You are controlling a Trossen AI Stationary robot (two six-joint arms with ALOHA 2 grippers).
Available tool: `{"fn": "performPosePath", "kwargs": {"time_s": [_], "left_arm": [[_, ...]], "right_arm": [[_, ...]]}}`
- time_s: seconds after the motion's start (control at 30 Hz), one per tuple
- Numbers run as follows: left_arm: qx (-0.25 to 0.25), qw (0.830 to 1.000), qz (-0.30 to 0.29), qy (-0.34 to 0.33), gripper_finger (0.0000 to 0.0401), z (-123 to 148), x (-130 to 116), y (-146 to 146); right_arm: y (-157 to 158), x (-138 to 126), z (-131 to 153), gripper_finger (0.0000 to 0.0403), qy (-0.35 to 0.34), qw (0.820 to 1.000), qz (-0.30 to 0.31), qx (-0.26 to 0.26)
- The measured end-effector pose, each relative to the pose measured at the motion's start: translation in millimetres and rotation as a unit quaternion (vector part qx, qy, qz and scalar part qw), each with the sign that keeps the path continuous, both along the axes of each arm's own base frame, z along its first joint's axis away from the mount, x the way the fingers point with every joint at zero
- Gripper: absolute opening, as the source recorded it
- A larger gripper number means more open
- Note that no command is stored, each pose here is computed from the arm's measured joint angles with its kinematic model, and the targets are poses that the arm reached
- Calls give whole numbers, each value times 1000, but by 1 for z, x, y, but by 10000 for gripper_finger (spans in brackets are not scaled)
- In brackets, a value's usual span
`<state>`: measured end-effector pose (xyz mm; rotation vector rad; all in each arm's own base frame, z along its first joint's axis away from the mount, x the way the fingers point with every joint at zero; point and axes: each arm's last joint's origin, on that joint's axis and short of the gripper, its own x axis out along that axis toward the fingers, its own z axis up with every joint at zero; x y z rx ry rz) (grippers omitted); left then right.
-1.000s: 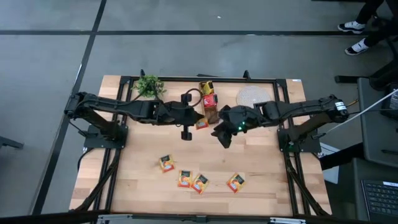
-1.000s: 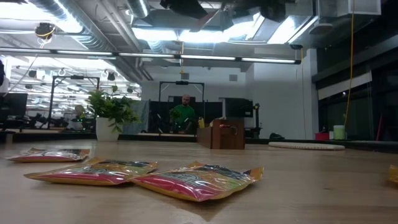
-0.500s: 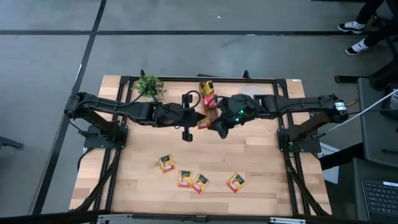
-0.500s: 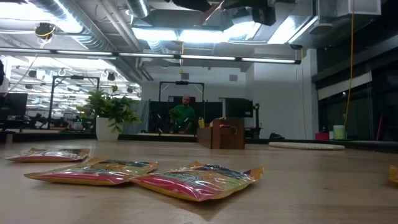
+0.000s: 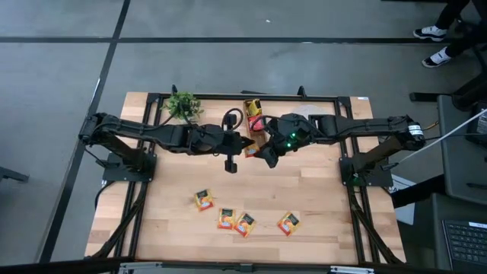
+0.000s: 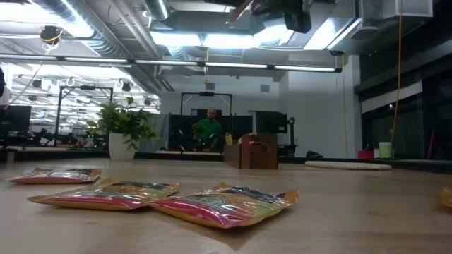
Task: Pick & Place Tea
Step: Put the orange tea bag into the left section of the wooden organizer
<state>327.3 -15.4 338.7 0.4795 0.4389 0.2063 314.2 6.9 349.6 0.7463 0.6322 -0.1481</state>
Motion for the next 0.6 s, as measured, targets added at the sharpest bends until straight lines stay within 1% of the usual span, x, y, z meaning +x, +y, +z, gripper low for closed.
{"fn": "performPosePath", "kwargs": {"time_s": [0.07, 0.13, 0.2, 0.27, 0.3, 0.33, 0.6], "left_arm": [[-4, 1000, -6, -8, 2, 1, 1, 0], [-4, 1000, -8, -7, 4, 1, 1, 0], [2, 1000, -2, 0, 4, 0, 0, 0], [4, 1000, 1, 7, 2, -1, -1, 0], [4, 1000, 1, 8, 2, -1, -1, 0], [4, 1000, 2, 10, 3, -2, -1, 0], [6, 1000, 5, 11, 19, -2, -1, 0]], "right_arm": [[0, 0, -1, 130, 4, 1000, 1, 0], [0, 3, -3, 111, 3, 1000, 1, 0], [0, 3, -5, 80, 10, 1000, 2, -2], [0, 3, -4, 36, 7, 1000, 6, -8], [0, 3, -4, 20, 7, 1000, 8, -11], [0, 3, -4, 14, 6, 1000, 9, -12], [0, 3, -5, 7, 7, 1000, 18, -23]]}}
